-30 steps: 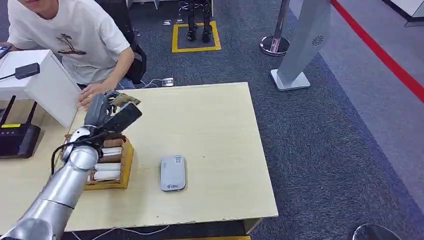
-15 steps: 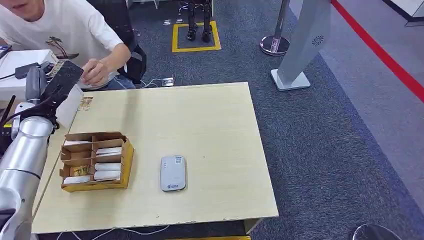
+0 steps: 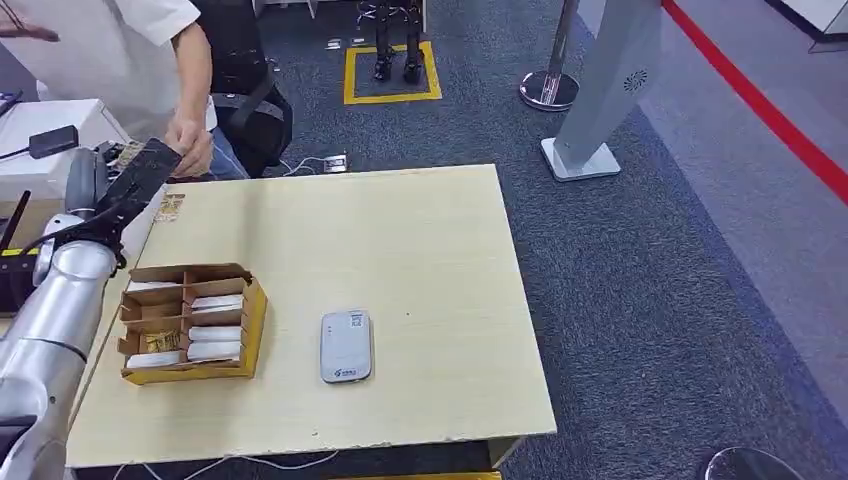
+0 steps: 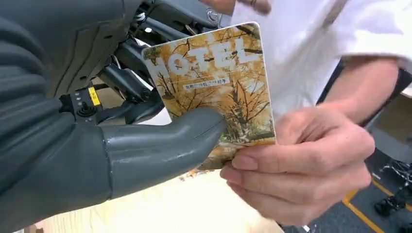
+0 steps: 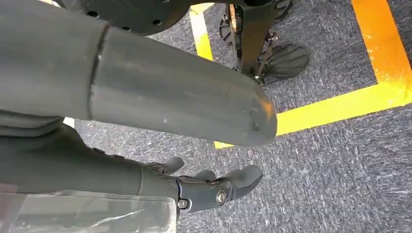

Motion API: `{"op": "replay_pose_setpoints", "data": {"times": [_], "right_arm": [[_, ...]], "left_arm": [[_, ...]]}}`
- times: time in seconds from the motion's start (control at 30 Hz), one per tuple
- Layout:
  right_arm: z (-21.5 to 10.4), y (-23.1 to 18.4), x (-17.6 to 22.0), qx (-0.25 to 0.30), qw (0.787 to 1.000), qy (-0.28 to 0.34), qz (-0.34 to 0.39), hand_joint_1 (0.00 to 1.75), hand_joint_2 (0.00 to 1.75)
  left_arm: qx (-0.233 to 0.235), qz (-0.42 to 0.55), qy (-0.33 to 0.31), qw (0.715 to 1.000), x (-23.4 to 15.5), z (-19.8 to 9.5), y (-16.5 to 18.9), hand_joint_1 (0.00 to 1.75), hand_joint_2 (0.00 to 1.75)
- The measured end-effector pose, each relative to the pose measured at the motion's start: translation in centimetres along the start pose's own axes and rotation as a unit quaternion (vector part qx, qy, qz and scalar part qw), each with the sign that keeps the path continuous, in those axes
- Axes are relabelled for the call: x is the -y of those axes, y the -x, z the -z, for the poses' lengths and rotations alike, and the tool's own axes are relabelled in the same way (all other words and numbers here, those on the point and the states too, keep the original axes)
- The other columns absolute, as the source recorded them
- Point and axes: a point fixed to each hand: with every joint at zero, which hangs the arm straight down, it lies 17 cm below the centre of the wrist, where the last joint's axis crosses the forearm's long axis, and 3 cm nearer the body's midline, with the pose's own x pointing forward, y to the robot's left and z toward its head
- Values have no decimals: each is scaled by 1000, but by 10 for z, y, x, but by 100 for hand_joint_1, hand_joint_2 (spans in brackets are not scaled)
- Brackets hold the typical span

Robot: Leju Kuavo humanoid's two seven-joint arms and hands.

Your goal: Pass the card to the sensor for recognition and then transmit it.

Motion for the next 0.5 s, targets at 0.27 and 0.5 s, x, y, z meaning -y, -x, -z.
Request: {"op": "replay_pose_setpoints", "data": {"times": [0.27,0.5], "right_arm": [[-1,1,-2,0,1000,-6,-6,0,0],[-1,3,-2,-1,1000,-7,-8,0,0]], "left_arm": [[0,-11,17,1000,11,-5,3,0,0],[11,-13,24,1000,12,-5,-5,0,0]]}}
